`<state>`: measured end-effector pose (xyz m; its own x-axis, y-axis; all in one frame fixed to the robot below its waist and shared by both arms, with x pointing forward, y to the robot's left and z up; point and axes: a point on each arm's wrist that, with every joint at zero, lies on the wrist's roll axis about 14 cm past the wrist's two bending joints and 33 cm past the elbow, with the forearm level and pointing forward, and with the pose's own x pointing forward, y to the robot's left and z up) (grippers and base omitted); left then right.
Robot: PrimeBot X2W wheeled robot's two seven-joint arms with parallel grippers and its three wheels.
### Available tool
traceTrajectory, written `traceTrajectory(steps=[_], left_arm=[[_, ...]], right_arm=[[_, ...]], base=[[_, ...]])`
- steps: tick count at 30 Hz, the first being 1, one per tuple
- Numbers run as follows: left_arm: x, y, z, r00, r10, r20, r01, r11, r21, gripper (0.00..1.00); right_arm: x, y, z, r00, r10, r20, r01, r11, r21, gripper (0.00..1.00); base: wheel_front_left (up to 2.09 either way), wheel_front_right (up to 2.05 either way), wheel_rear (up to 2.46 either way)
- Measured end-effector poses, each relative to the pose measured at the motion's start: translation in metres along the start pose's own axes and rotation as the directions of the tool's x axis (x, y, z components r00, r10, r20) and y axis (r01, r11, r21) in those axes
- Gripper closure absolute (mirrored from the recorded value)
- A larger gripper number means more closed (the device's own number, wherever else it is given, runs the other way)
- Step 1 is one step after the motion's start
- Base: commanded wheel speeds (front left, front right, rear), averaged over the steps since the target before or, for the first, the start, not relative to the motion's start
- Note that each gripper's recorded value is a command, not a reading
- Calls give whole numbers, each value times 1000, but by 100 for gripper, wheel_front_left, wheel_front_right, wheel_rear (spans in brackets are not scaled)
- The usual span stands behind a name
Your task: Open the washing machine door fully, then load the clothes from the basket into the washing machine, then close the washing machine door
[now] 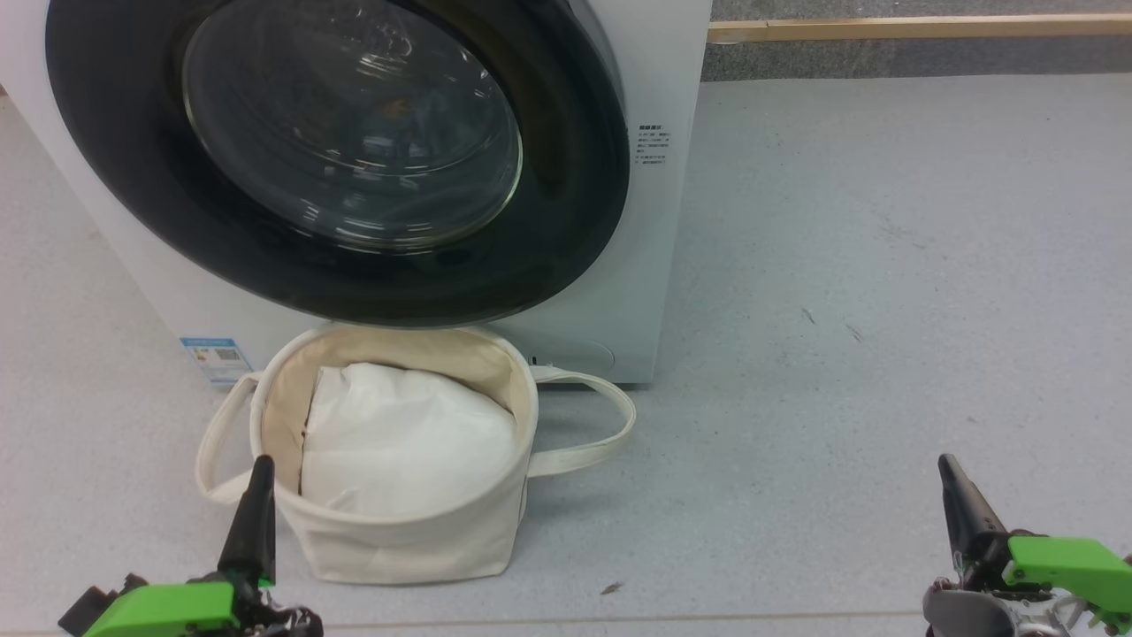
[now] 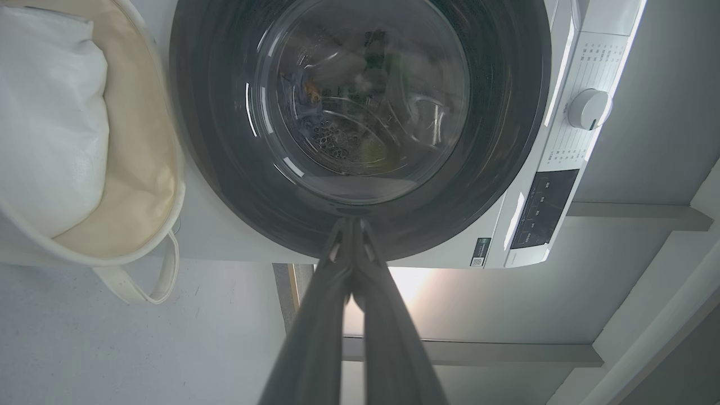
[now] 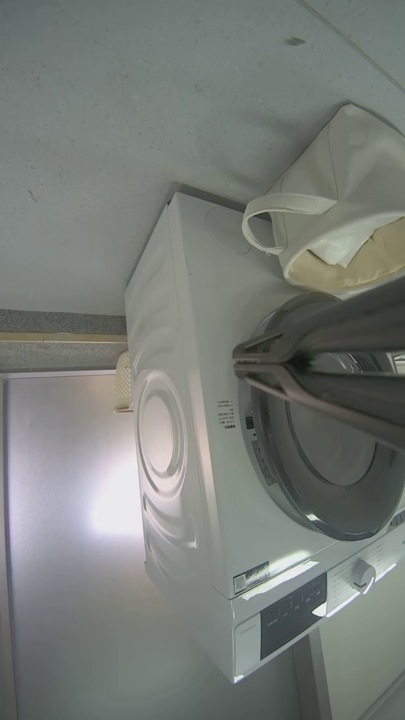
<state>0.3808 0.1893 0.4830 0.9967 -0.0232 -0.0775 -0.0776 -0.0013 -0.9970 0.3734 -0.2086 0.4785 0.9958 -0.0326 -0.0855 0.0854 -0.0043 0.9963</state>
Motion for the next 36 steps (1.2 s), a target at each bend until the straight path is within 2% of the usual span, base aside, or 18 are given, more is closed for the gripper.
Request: traceTrajectory(steps=[36], left_arm=[[0,0,0,1000,0,0,0,1000,0,100]], right_arm=[[0,0,0,1000,0,0,0,1000,0,100]], base=[[0,0,0]])
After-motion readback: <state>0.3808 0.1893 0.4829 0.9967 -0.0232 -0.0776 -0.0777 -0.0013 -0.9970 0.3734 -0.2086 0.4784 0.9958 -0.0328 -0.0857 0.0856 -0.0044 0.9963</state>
